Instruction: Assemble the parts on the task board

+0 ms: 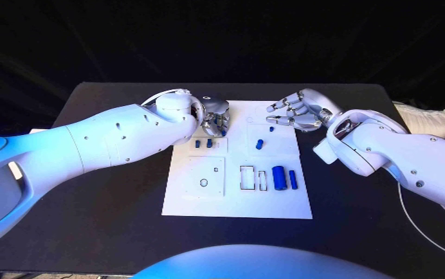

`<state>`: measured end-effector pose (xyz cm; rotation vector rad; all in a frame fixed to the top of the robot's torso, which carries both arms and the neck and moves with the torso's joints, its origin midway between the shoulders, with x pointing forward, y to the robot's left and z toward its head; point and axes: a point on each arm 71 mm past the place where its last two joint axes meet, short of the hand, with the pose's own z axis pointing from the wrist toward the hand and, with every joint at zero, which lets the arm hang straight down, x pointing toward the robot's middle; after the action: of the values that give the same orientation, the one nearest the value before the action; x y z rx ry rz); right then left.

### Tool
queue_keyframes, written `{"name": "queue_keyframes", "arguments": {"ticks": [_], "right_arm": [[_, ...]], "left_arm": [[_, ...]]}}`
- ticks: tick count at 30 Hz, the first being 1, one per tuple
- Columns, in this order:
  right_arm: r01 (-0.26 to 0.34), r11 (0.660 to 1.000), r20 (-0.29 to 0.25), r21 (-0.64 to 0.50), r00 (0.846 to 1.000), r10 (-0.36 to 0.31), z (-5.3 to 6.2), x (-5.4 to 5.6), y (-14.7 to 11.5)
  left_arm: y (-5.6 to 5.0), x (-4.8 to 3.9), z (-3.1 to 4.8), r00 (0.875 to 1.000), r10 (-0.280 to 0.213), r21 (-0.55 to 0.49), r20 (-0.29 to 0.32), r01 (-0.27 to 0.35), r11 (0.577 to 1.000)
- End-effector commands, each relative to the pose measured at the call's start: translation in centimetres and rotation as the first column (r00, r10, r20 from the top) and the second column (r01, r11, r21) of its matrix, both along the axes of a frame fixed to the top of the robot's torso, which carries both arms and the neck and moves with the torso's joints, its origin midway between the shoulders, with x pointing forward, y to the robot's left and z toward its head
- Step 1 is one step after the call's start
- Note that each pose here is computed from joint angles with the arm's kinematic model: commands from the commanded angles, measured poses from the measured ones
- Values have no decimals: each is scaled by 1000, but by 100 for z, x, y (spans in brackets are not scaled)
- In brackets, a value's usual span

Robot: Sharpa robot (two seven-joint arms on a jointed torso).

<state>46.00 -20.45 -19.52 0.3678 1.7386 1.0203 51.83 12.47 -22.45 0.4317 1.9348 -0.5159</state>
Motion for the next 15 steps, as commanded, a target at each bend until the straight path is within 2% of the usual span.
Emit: {"name": "queue_keyframes", "arguments": {"ticks": [1, 15], "right_arm": [[-18, 1000, 0, -1, 1000, 18, -5, -9, 15], [-18, 1000, -1, -1, 1000, 18, -7, -8, 16]], "left_arm": [[9, -38, -93, 999, -5, 23, -48, 6, 1000], [13, -39, -97, 998, 0, 24, -55, 1, 1000]]}}
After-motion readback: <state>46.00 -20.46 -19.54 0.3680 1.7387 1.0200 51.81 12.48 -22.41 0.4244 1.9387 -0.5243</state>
